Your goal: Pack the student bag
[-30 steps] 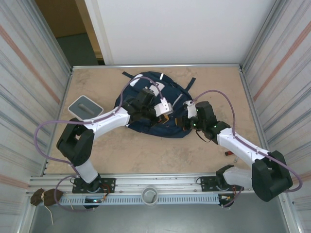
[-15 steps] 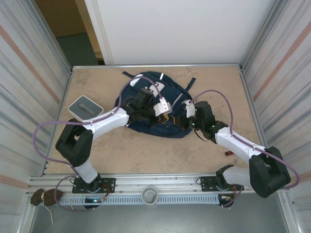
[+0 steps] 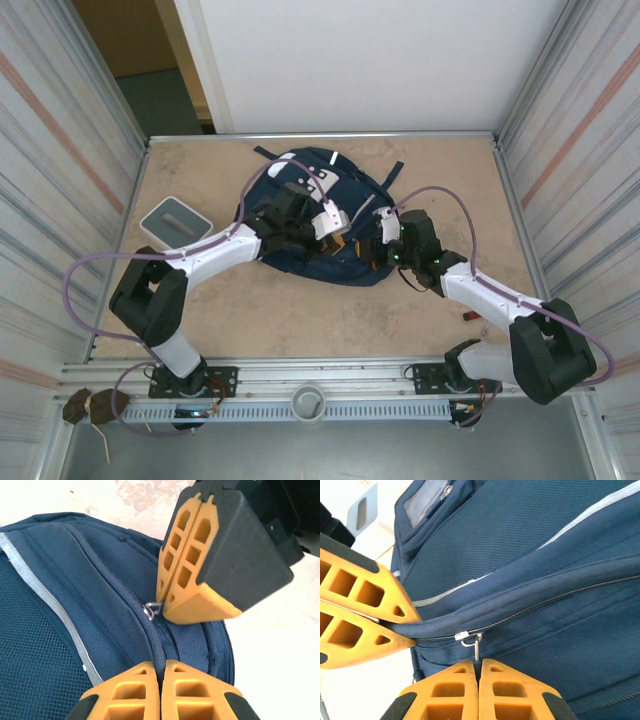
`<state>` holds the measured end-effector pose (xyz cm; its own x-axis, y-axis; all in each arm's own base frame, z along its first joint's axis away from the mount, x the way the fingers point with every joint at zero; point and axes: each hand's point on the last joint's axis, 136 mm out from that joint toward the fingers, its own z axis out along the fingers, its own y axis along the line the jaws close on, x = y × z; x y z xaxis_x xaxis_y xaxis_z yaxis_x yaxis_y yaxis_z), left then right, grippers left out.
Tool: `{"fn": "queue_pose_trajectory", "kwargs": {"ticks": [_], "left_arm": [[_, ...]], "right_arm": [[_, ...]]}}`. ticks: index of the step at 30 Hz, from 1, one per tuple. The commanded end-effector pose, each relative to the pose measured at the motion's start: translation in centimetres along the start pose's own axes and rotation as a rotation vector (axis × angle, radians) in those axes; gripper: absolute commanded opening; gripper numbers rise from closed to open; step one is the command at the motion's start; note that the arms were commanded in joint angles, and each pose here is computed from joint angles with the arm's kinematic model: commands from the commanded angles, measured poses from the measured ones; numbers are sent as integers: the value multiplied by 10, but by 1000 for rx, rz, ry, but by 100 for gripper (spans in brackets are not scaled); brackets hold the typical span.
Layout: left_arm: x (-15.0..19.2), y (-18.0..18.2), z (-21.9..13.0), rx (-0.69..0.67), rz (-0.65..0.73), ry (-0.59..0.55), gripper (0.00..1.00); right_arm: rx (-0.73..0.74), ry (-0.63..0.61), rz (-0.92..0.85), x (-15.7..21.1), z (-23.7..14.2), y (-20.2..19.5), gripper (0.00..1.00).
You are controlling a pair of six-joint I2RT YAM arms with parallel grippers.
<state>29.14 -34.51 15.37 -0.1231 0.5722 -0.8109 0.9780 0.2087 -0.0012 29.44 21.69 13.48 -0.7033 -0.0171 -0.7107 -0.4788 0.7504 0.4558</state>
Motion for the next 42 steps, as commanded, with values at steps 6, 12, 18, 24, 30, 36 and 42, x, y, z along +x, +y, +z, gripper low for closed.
{"fn": "queue_pose_trajectory", "kwargs": {"ticks": [6,12,18,24,30,36,42], "left_arm": [[-5,-3,-36,28,41,-98,0],[22,36,-44,-122,-41,-13,2],[12,39,-57,-214,-99,-10,37],[-7,10,-51,-214,2,4,60],[-11,5,-27,-165,61,63,62],[-12,5,-18,-115,72,45,33],[-19,1,-45,-24,94,-94,0]], "right_arm": [[411,-40,138,-15,-35,-86,0],[223,-81,97,-25,-29,-40,0],[102,-131,63,-32,-33,9,0],[47,-158,42,-39,-38,38,0],[6,-162,33,-42,-38,55,0],[38,-141,11,-37,-38,49,0],[209,-55,36,-23,-51,-10,0]]}}
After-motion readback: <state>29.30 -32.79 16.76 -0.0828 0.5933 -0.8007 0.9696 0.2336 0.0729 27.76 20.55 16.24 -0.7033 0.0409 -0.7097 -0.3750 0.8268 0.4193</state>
